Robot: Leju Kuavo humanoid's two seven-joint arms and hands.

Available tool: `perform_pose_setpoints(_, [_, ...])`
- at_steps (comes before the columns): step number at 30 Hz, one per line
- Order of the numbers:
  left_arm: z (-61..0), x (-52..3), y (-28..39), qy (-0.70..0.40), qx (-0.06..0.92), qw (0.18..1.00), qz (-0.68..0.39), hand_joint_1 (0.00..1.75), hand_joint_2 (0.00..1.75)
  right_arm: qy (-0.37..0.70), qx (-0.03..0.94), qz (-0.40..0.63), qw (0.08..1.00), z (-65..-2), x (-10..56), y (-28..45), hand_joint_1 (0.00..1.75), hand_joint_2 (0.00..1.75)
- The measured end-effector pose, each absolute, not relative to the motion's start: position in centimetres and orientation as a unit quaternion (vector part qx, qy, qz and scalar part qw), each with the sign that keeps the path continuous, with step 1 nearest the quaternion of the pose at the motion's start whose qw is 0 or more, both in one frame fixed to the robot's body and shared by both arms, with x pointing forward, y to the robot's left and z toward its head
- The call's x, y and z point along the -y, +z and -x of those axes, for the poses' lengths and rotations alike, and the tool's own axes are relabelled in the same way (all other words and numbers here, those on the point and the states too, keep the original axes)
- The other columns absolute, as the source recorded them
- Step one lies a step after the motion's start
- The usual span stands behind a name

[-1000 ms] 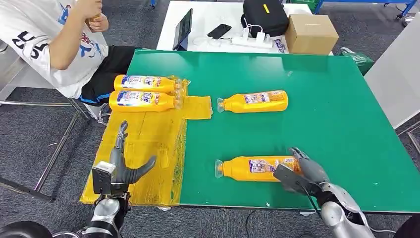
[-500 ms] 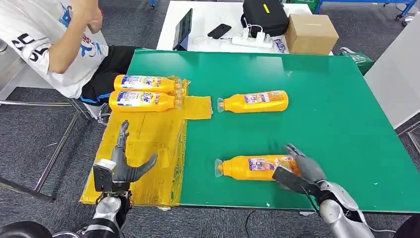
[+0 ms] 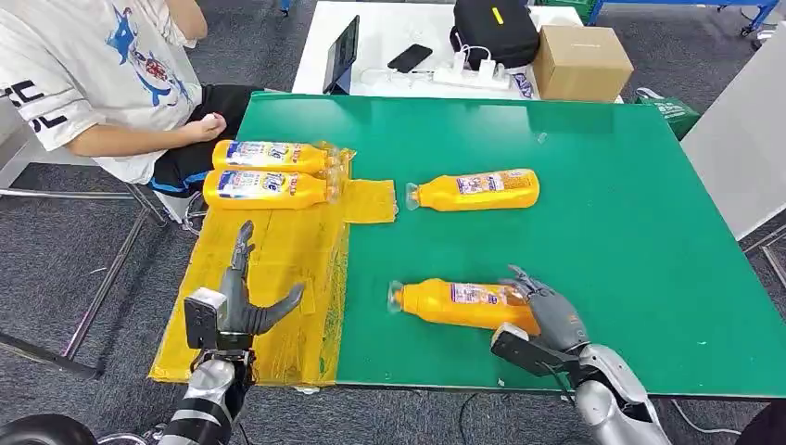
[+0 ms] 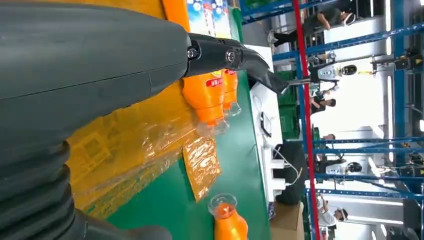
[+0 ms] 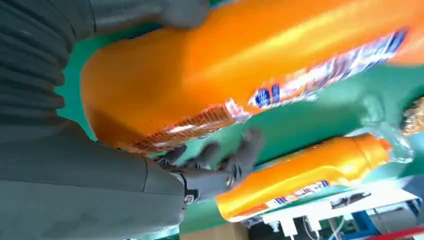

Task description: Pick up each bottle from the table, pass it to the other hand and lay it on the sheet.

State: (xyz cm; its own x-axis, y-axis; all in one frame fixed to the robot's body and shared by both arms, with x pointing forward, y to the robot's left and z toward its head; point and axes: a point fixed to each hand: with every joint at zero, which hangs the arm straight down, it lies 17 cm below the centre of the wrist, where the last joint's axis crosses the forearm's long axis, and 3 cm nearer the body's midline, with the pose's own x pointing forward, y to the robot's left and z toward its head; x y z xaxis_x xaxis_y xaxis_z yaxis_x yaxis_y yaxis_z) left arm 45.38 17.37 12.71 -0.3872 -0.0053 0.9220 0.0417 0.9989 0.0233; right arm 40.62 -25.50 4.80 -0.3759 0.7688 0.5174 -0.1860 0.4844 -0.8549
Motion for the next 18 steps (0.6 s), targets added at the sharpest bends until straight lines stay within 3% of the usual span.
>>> perform_pose_setpoints(7, [-45.5,-17.0,12.3,-0.021,0.829,0.559,0.02,0.0,1.75,0.456,0.694,0.207,0.518,-40.6,24.9,4.8,1.69,1.75])
perform_pose_setpoints(8, [-45.5,-16.9,12.3,-0.021,0.828,0.56,0.021,0.0,1.75,0.456,0.694,0.206,0.517,-40.6,24.8,4.8,1.61,1.75])
perform_pose_setpoints(11, [-45.5,-16.7,12.1,-0.023,0.826,0.563,0.024,0.0,1.75,0.459,0.69,0.205,0.521,-40.8,24.7,4.7,1.61,1.75])
perform_pose_setpoints(12, [-45.5,-16.6,11.9,-0.024,0.824,0.565,0.026,0.0,1.75,0.463,0.685,0.203,0.525,-40.8,24.8,4.5,1.73,1.75])
perform_pose_setpoints(14, [-45.5,-16.5,11.6,-0.025,0.821,0.569,0.028,0.0,1.75,0.468,0.675,0.201,0.534,-40.8,25.1,3.9,1.68,1.75])
perform_pose_setpoints(15, [-45.5,-16.4,11.4,-0.025,0.82,0.572,0.031,0.0,1.75,0.471,0.671,0.2,0.536,-40.8,25.2,3.7,1.45,1.75])
perform_pose_setpoints(17, [-45.5,-16.3,11.1,-0.027,0.816,0.576,0.035,0.0,1.75,0.473,0.668,0.2,0.539,-40.7,25.3,3.5,0.14,1.75])
perform_pose_setpoints(18, [-45.6,-16.2,10.9,-0.028,0.814,0.579,0.035,0.0,1.75,0.474,0.665,0.202,0.541,-40.7,25.5,3.4,0.0,1.75])
